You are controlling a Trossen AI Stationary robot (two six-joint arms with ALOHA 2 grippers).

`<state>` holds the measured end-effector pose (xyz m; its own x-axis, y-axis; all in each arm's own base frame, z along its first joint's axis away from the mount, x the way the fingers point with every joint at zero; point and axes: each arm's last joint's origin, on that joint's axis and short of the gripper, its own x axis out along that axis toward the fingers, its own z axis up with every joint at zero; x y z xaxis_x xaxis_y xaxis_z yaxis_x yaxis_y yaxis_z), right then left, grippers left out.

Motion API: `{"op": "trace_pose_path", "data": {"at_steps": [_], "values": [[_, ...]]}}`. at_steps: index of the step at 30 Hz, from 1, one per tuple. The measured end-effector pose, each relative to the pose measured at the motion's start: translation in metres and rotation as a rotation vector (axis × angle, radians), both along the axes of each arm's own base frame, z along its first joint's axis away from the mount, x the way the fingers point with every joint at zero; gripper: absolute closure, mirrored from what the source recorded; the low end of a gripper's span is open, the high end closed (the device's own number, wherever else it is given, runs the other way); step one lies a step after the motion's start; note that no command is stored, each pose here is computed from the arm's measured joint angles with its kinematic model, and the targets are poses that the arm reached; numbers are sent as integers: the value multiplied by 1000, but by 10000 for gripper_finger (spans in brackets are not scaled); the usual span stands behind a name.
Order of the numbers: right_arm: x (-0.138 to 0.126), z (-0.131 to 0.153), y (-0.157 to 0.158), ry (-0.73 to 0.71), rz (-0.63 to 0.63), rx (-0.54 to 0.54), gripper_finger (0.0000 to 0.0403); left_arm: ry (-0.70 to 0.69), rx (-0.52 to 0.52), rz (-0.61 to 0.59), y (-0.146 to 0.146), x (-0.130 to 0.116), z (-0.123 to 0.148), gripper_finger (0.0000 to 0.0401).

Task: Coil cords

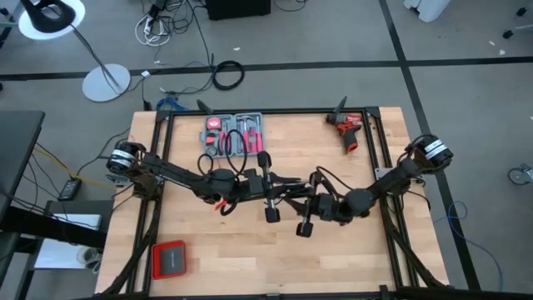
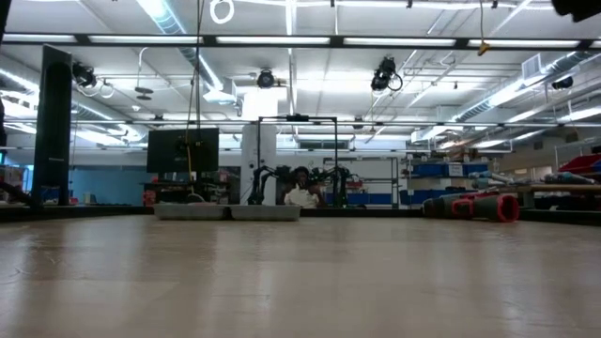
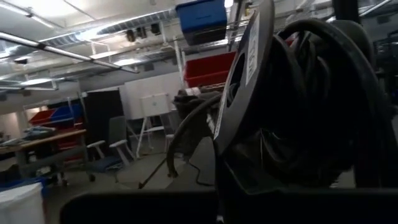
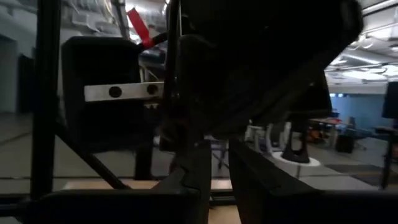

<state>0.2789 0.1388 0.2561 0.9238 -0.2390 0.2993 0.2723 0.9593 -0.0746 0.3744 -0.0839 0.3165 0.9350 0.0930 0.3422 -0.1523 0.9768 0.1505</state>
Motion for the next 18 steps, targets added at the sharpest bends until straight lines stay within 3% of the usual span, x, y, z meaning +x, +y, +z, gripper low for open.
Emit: {"op": "trace_pose_path", "data": {"at_steps": [11,18], "values": [[-7,4,11,-15,115,-1,315,65,39,-41,8,4,-6,401],[-1,5,1,-25,102,10,314,103,46,-27,10,6,-10,401]]}}
